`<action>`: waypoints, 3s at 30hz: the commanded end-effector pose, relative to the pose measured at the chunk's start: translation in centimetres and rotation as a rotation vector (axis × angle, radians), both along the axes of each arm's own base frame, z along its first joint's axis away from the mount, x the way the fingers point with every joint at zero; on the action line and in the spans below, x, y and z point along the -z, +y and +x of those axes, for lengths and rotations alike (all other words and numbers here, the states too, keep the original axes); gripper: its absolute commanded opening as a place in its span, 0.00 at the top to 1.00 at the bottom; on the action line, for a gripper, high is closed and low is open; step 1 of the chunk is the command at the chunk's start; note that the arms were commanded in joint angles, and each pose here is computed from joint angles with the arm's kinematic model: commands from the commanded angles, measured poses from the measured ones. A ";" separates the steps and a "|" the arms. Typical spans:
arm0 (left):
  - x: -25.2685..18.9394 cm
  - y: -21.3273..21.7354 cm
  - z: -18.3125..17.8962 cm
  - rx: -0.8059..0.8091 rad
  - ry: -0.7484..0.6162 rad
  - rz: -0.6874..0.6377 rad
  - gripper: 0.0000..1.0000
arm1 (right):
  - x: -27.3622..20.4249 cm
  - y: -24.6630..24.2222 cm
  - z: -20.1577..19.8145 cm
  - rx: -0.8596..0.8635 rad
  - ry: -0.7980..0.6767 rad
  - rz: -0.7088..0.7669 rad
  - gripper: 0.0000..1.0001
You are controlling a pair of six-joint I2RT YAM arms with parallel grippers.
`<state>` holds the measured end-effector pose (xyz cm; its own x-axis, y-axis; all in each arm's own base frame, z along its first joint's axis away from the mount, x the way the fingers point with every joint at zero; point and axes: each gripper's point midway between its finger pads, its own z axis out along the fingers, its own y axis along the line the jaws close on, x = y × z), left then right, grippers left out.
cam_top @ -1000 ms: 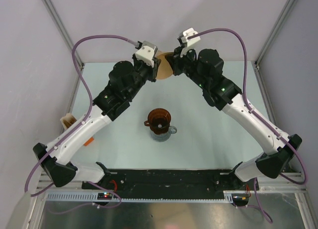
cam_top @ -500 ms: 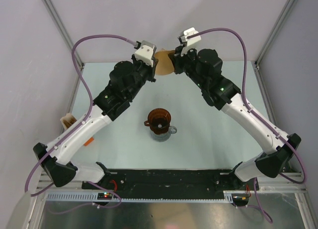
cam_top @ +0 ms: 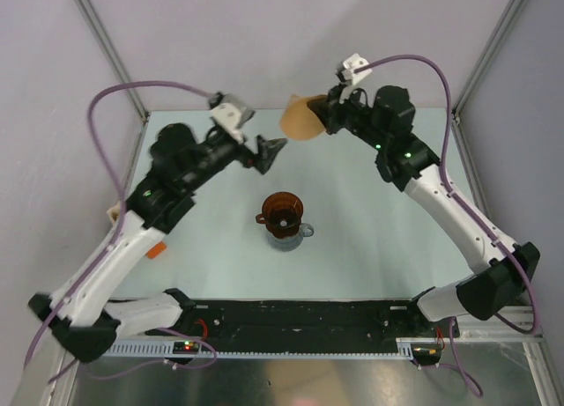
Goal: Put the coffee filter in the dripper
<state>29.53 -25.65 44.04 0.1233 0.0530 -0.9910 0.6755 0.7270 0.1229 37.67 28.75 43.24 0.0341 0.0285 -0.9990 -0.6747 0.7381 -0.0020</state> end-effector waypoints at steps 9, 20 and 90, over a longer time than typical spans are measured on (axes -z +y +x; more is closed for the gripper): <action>6.3 4.8 -9.2 0.396 0.085 0.232 0.02 | -0.6 -1.4 -13.2 -0.802 -0.346 -0.104 1.00; 6.4 2.4 -10.4 0.556 0.043 0.299 0.23 | 2.1 -0.1 -18.6 -1.003 -0.362 -0.169 1.00; 5.4 -2.3 -10.3 0.555 -0.209 0.457 0.59 | 1.8 -0.5 -16.6 -0.903 -0.210 -0.129 0.98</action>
<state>19.19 -27.91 36.92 0.4164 0.3710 -0.8300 0.8702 0.1019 0.4821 21.21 28.35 39.38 0.1847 -0.0140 -0.9827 -0.9786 -0.0951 -0.1826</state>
